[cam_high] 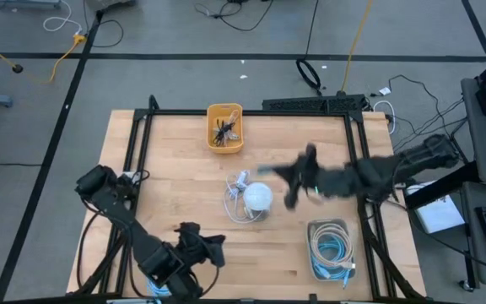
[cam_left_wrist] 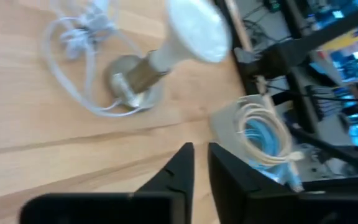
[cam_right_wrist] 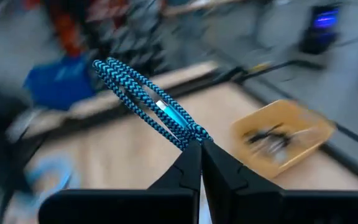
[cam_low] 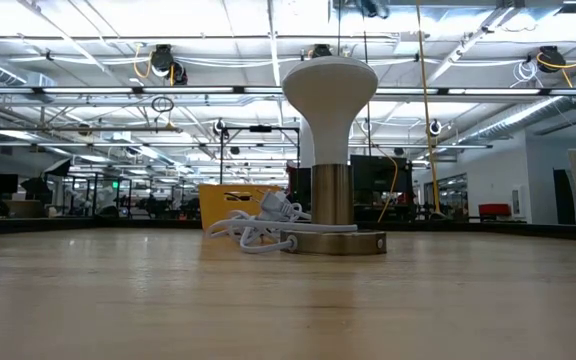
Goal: Pick & Place USB Port
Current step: Put the blue charger cable into the yellow bin, then put the blue HDMI cable into the gray bin
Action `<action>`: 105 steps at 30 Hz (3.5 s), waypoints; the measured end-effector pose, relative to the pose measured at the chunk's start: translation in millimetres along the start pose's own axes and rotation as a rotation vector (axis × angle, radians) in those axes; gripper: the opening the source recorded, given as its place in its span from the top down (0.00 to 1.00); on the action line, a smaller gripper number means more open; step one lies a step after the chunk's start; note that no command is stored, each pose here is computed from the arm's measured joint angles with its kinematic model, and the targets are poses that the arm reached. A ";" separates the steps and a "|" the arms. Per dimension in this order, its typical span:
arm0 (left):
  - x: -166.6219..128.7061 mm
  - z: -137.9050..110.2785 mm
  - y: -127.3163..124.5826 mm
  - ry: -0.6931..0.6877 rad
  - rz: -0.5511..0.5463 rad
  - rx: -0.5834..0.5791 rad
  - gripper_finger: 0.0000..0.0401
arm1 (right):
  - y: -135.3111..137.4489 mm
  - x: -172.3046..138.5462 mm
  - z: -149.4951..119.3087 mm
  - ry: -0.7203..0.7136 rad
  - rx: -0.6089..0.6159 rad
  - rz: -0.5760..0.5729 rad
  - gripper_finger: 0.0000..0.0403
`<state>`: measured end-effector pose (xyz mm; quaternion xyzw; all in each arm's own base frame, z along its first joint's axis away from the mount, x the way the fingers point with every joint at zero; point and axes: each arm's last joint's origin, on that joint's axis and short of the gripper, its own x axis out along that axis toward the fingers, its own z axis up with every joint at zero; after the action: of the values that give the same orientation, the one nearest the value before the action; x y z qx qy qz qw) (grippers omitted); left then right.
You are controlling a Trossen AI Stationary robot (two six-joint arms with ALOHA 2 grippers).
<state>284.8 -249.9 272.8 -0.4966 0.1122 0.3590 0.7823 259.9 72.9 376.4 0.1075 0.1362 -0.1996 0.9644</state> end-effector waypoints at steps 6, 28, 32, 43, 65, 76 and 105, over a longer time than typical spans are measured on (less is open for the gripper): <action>-19.3 -1.3 19.1 -0.001 0.076 0.017 0.99 | -55.8 53.1 35.6 -0.143 0.139 -0.055 1.00; -69.3 92.9 17.3 0.009 0.120 0.222 0.99 | -138.3 210.5 -13.4 -0.022 1.091 0.114 1.00; -69.6 105.4 14.6 -0.003 0.109 0.245 0.97 | -144.9 215.5 -9.9 -0.154 1.309 0.089 1.00; -66.6 111.8 12.5 -0.002 0.117 0.265 0.97 | -200.5 215.5 -14.8 -0.210 1.346 -0.170 1.00; -61.7 111.7 8.5 0.023 0.116 0.259 0.98 | -175.4 263.2 -80.2 0.001 1.348 -0.194 1.00; -61.9 109.4 6.0 0.033 0.093 0.272 0.99 | -185.4 262.7 -77.0 -0.060 1.350 -0.233 1.00; -61.1 110.4 5.4 0.012 0.084 0.281 0.98 | -200.0 262.5 -74.4 -0.019 1.294 -0.201 0.75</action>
<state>217.4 -181.4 354.7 -0.3793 0.1868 0.3690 0.8277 392.5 -180.4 195.7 0.6510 -0.0105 -0.3312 0.6829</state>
